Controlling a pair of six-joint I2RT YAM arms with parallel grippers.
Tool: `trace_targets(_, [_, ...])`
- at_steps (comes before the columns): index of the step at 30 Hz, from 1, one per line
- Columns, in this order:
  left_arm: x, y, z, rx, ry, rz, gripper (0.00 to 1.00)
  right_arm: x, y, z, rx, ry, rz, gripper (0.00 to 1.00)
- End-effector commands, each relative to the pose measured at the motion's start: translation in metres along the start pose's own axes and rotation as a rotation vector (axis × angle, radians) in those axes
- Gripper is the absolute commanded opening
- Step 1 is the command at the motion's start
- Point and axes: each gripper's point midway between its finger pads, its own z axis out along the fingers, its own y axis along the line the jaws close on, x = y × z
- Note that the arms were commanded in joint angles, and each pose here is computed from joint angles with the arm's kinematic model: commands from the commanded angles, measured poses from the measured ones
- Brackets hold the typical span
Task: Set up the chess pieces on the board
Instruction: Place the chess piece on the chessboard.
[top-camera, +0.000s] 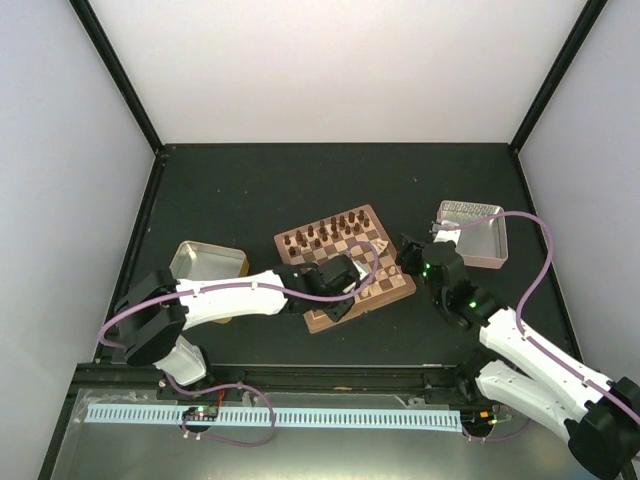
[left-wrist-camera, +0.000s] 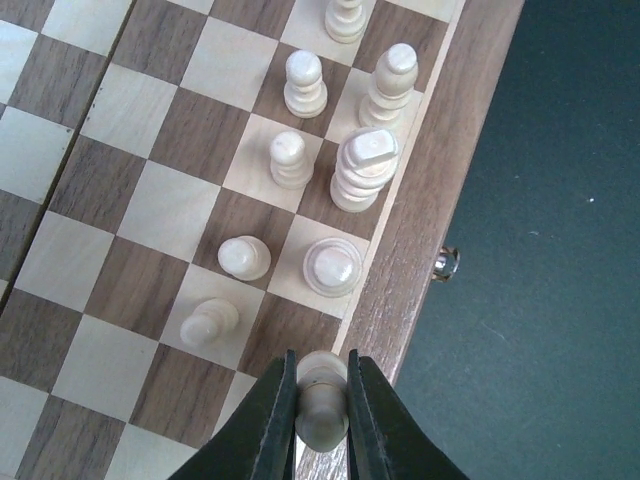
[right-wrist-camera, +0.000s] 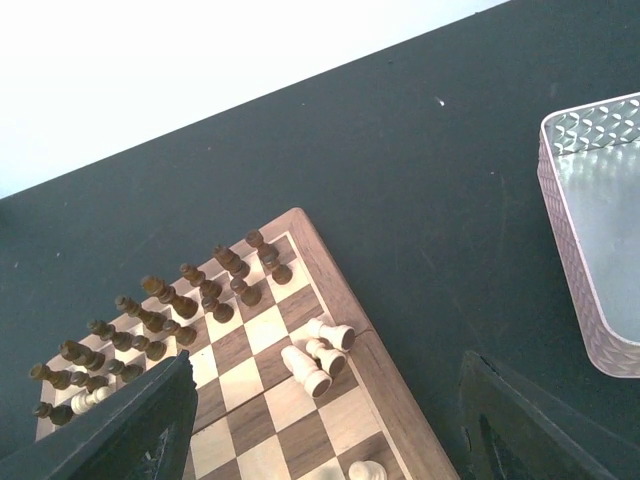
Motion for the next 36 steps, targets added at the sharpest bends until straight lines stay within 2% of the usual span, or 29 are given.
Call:
trace_targets(1, [-0.004,0.003,0.010,-0.030,-0.019,0.019,0.04,-0.008,-0.004,-0.001,0.017,-0.030,0.021,0.73])
trace_targets(7, [0.002,0.006,0.018,-0.053,0.001,0.019,0.05,-0.006,-0.004,0.000,0.017,-0.024,0.022,0.73])
trace_targets(12, [0.005,0.009,0.020,-0.065,0.007,0.012,0.11,-0.006,-0.003,0.000,0.014,-0.020,0.022,0.73])
trace_targets(21, [0.006,0.012,0.025,-0.086,0.008,0.011,0.12,-0.004,-0.003,0.001,0.013,-0.013,0.019,0.73])
trace_targets(28, [0.005,0.010,0.023,-0.077,0.007,0.010,0.25,-0.005,-0.002,0.001,0.008,-0.012,0.020,0.73])
trace_targets(36, [-0.012,0.007,-0.001,-0.044,-0.049,-0.021,0.33,-0.009,0.002,-0.003,-0.016,-0.012,0.019,0.73])
